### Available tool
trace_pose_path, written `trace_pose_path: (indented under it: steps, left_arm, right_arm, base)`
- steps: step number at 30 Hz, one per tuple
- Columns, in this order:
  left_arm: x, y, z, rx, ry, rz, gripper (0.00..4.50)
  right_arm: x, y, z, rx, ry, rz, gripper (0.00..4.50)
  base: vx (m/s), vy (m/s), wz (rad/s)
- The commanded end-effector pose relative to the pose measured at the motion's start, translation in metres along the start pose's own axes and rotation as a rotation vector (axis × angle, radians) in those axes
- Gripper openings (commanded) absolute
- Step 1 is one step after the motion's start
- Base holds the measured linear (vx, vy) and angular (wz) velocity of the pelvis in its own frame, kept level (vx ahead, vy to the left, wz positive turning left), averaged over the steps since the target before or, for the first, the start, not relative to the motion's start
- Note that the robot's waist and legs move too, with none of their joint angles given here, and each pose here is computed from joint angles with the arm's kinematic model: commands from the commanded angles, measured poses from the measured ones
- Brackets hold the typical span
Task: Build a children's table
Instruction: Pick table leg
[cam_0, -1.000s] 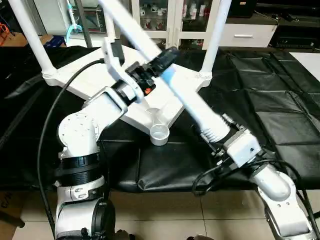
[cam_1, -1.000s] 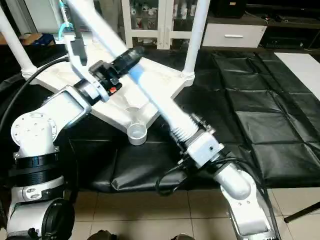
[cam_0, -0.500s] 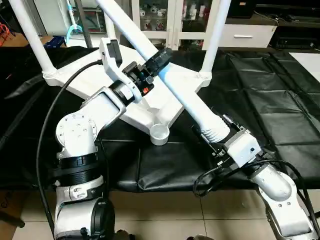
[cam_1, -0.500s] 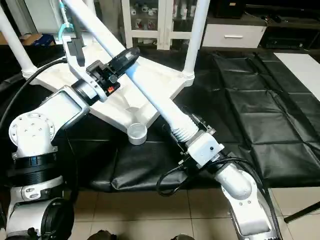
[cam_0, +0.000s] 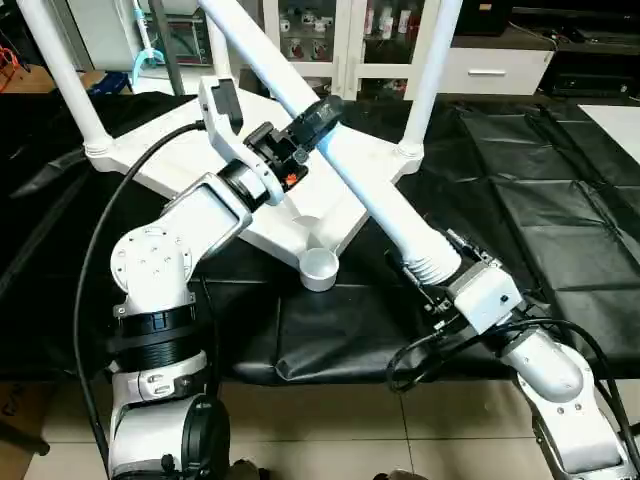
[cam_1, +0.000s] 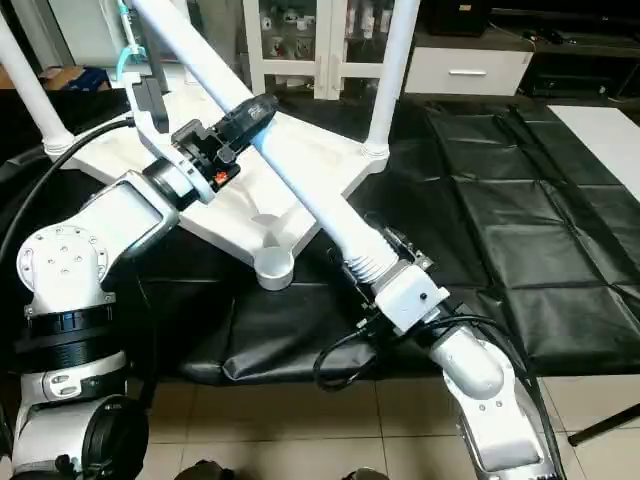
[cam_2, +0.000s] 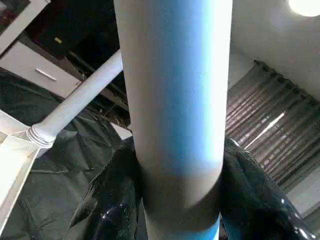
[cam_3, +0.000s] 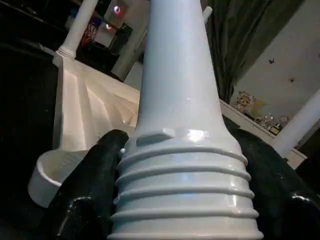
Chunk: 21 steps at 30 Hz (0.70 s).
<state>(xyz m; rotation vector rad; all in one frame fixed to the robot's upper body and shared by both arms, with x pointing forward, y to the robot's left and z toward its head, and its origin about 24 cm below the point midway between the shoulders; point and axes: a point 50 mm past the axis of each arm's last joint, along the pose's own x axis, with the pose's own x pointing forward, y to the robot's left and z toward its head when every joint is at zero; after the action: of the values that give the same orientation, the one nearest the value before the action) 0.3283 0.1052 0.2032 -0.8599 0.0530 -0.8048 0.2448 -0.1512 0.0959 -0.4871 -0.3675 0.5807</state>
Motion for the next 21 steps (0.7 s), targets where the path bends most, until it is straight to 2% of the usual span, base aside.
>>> trace_pose_path:
  steps: [1, 4, 5, 7, 11, 14, 16, 18, 21]
  left_arm:
    - [0.004, -0.008, 0.011, 0.036, -0.034, -0.017, 1.82]
    - [0.004, -0.008, 0.013, 0.039, -0.045, -0.015, 1.82]
    - [0.004, -0.008, 0.013, 0.039, -0.047, -0.015, 1.82]
    - [0.004, -0.008, 0.014, 0.042, -0.053, -0.015, 1.82]
    - [0.004, -0.009, 0.017, 0.064, -0.078, -0.025, 1.80]
    - [0.004, -0.013, 0.027, 0.139, -0.149, -0.050, 1.77]
    - [0.004, -0.014, 0.029, 0.141, -0.164, -0.053, 1.77]
    - [0.004, -0.015, 0.033, 0.144, -0.175, -0.064, 1.77]
    - [0.003, -0.018, 0.037, 0.141, -0.187, -0.098, 1.77]
  right_arm:
    - [-0.001, 0.002, -0.006, -0.018, 0.041, 0.038, 2.75]
    - [0.000, 0.003, -0.007, 0.003, 0.039, 0.046, 2.75]
    - [0.000, 0.003, -0.007, 0.006, 0.039, 0.046, 3.10]
    - [-0.001, 0.003, -0.007, 0.012, 0.039, 0.046, 3.45]
    - [-0.001, 0.003, -0.006, 0.017, 0.035, 0.042, 3.78]
    - [-0.003, 0.003, -0.002, -0.007, 0.010, 0.036, 3.97]
    - [-0.004, 0.004, 0.000, -0.016, -0.004, 0.039, 4.29]
    - [-0.007, 0.009, 0.002, -0.013, -0.015, 0.047, 4.38]
    - [-0.012, 0.011, -0.001, 0.001, 0.017, 0.017, 4.50]
  base:
    - [0.000, 0.000, 0.00]
    - [0.000, 0.000, 0.00]
    - [0.000, 0.000, 0.00]
    - [0.000, 0.000, 0.00]
    - [0.000, 0.000, 0.00]
    - [0.000, 0.000, 0.00]
    - [0.000, 0.000, 0.00]
    - [0.000, 0.000, 0.00]
    - [0.000, 0.000, 0.00]
